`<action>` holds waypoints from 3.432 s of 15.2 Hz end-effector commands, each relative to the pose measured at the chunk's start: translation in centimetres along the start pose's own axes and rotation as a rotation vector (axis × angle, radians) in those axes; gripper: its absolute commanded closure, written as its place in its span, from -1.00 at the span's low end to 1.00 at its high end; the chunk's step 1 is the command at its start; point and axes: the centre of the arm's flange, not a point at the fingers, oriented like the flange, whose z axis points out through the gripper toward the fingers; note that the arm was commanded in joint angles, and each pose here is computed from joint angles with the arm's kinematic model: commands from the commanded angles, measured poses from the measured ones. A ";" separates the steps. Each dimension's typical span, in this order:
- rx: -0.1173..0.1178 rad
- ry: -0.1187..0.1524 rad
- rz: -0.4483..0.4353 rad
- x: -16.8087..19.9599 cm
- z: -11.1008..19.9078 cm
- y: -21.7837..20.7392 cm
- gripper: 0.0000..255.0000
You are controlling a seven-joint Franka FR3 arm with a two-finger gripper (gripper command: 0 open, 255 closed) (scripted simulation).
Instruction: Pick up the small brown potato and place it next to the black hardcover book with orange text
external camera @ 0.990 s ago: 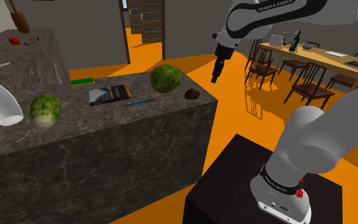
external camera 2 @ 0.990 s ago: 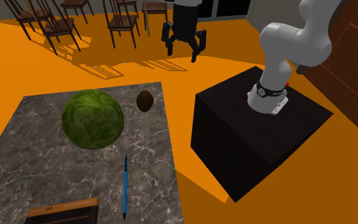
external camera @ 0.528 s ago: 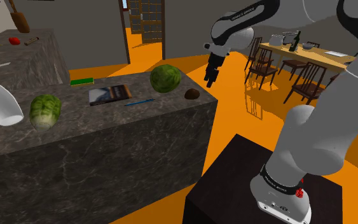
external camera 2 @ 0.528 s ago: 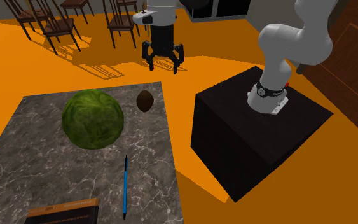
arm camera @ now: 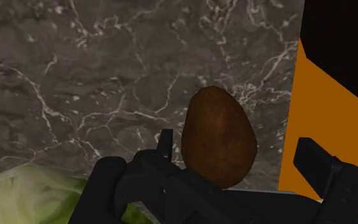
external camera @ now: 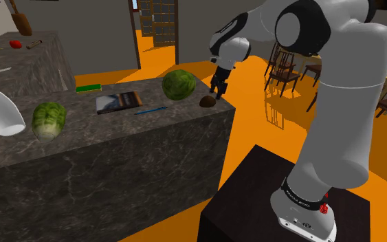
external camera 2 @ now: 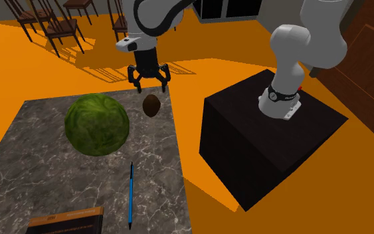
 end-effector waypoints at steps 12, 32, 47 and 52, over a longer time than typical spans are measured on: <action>0.007 0.006 -0.024 0.1 4.5 0.5 -1.00; 0.007 0.006 -0.024 1.1 1.0 0.3 1.00; 0.007 0.006 -0.024 3.2 -6.6 -0.2 1.00; 0.007 0.006 -0.024 3.9 -8.9 -0.3 1.00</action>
